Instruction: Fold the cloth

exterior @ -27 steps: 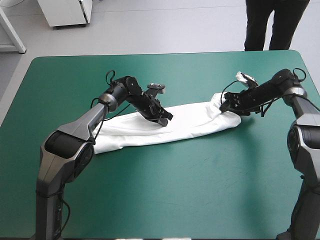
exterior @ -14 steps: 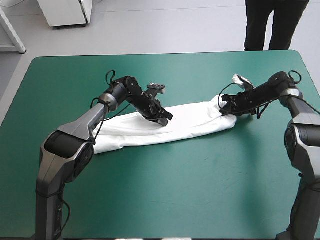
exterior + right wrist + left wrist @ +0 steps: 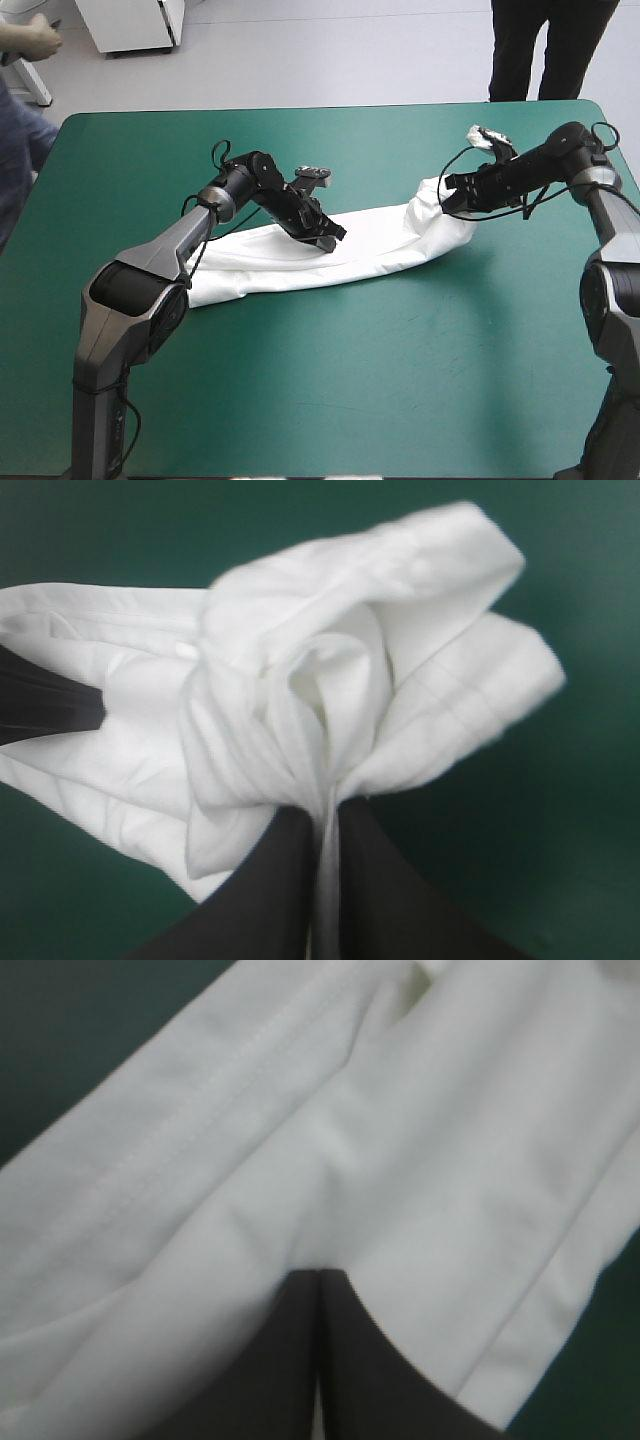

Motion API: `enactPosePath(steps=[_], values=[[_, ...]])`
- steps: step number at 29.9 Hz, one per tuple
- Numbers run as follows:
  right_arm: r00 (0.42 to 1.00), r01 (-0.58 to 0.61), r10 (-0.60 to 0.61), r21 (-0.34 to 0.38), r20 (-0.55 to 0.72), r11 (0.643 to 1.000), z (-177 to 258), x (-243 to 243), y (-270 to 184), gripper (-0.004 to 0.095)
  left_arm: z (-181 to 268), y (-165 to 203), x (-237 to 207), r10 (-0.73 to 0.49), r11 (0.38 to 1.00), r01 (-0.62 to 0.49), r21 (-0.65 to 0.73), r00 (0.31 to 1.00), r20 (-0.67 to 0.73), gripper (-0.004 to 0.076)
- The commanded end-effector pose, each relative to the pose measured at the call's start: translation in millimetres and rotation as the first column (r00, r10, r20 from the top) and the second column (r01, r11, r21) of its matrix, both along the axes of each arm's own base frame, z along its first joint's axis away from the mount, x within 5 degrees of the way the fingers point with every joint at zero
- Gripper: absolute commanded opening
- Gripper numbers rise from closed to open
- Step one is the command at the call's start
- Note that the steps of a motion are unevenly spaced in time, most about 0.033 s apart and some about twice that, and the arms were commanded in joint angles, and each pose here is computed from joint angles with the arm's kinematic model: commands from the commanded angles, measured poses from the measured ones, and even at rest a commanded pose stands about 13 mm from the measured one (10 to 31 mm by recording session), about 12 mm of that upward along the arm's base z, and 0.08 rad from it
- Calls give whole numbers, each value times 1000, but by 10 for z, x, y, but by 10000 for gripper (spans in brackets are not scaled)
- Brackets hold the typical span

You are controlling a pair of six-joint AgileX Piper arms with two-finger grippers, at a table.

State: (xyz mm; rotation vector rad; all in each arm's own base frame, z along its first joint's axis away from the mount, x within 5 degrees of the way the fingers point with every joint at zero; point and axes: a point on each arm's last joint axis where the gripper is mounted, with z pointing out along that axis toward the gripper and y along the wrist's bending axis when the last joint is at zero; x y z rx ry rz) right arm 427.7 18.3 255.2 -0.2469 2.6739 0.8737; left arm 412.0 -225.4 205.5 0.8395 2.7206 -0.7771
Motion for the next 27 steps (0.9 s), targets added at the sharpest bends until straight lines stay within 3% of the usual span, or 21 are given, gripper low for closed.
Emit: enactPosePath(steps=[1,16,27], values=[[990,1,-6,32,144,999,606,-149,43,-13,123,-28,-22,-3,1000,3,-3,999,34,-9],[972,8,-19,46,234,999,1014,-357,72,-13,-16,-130,-33,-5,999,5,-38,1000,-16,-9],[970,7,-23,66,244,998,1060,-377,86,-13,26,-129,-98,-48,999,48,-17,998,-44,-9]])
